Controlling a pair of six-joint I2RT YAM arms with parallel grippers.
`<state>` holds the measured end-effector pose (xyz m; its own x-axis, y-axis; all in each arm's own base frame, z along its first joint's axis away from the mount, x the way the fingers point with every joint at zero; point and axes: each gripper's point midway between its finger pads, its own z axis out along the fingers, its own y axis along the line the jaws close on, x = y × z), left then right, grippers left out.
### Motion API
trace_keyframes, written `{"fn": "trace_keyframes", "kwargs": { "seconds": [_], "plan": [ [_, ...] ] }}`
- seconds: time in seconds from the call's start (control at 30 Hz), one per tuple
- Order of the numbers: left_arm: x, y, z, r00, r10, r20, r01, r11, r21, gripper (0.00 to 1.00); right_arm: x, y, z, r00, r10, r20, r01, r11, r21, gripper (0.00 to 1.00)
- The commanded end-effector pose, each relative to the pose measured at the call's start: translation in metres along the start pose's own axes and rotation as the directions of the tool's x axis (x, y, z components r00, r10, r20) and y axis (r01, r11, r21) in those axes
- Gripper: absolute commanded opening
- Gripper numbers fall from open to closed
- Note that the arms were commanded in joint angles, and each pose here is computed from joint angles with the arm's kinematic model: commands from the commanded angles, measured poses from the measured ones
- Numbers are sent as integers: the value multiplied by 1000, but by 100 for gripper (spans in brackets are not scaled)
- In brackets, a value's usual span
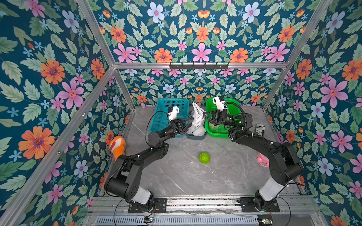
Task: Sleeve custard apples in foam nets
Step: Open the foam net.
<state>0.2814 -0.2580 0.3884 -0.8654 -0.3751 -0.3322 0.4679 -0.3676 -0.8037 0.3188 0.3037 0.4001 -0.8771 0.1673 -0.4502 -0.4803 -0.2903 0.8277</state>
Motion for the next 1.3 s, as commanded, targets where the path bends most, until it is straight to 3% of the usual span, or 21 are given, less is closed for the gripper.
{"fn": "trace_keyframes", "kwargs": {
  "seconds": [0.0, 0.07, 0.2, 0.33, 0.37, 0.47, 0.77, 1.07, 1.27],
  "plan": [
    [8, -19, -1, 996, 81, -26, -79, 995, 68, 18, -4, 10, 0, 999, -51, 20, 51, 998, -32, 0],
    [8, -18, -2, 996, 80, -26, -79, 995, 66, 11, -4, 9, 0, 999, -50, 19, 50, 998, -31, 0],
    [9, -17, -2, 996, 84, -31, -82, 995, 64, 12, -3, 6, -2, 999, -47, 16, 48, 999, -24, 0],
    [10, -18, -2, 995, 90, -38, -87, 994, 64, 29, -3, 6, -3, 999, -52, 13, 52, 998, -23, 0],
    [10, -19, -2, 994, 96, -43, -93, 993, 68, 39, -3, 5, -3, 999, -49, 18, 49, 999, -21, 0],
    [13, -24, -1, 993, 107, -53, -103, 992, 76, 54, -4, 6, -3, 998, -50, 25, 50, 998, -22, 0],
    [17, -30, 6, 991, 119, -68, -112, 989, 99, 63, -3, 11, -2, 996, -81, 46, 83, 996, -31, 0],
    [20, -33, 10, 990, 120, -78, -111, 988, 111, 62, -1, 8, -3, 993, -99, 70, 101, 995, -25, 0],
    [21, -31, 7, 990, 116, -76, -108, 989, 104, 41, -7, 11, -6, 991, -107, 86, 110, 994, -23, 0]
  ]
}}
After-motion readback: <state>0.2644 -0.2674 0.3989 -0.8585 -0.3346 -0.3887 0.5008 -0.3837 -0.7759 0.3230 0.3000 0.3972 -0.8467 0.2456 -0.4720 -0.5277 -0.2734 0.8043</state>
